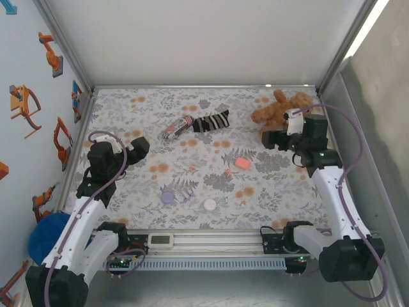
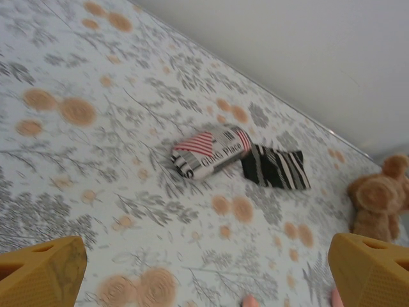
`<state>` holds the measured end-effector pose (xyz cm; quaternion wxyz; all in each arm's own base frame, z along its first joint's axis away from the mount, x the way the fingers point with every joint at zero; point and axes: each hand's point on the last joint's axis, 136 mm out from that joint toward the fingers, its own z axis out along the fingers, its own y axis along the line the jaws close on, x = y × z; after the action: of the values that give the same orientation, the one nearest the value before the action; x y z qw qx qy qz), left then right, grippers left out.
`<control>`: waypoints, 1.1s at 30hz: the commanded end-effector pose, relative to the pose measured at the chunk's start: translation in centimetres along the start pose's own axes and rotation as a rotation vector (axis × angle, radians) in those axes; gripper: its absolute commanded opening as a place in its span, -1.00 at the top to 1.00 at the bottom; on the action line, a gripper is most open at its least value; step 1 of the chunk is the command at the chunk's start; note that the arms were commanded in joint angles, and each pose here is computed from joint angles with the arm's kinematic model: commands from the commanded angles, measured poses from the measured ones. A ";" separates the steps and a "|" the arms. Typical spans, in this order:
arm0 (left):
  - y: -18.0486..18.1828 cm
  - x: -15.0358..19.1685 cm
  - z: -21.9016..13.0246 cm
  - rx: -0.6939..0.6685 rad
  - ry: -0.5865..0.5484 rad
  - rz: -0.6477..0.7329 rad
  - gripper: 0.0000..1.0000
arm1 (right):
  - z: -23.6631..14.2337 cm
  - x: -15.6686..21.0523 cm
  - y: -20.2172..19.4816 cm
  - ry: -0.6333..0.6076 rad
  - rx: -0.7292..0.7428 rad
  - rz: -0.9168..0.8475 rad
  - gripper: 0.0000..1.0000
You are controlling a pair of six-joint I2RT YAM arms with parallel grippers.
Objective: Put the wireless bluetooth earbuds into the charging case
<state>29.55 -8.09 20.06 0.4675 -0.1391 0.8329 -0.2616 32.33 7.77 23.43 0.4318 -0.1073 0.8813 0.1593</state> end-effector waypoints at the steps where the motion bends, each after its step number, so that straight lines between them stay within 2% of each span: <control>1: -0.9 2.1 -0.3 0.032 0.081 -0.073 -0.93 | 0.1 2.8 1.2 0.156 -0.022 -0.071 -0.88; 2: -1.1 2.3 -0.3 0.042 0.088 -0.082 -0.93 | 0.2 3.0 1.3 0.167 -0.023 -0.084 -0.99; 3: -1.5 2.6 -0.2 0.057 0.098 -0.084 -0.92 | 0.4 3.1 1.5 0.180 -0.030 -0.095 -0.99; 16: -1.1 5.3 0.2 0.048 0.138 -0.082 -0.92 | 3.2 6.5 1.9 0.374 -0.021 -0.330 -0.99; 21: -0.6 5.8 0.1 0.028 0.153 -0.074 -0.93 | 4.5 8.0 2.8 0.447 -0.088 -0.489 -0.90; 28: 0.0 6.2 -0.3 0.012 0.150 -0.071 -0.93 | 7.0 10.7 3.4 0.673 -0.130 -0.660 -0.83; 33: 0.5 6.0 -0.8 -0.019 0.142 -0.063 -0.92 | 9.0 11.6 4.0 0.719 -0.171 -0.704 -0.82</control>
<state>26.23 -10.78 16.40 0.4017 -0.1468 0.8556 -0.2917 30.62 14.24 9.84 0.1352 -0.4513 0.8812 0.0393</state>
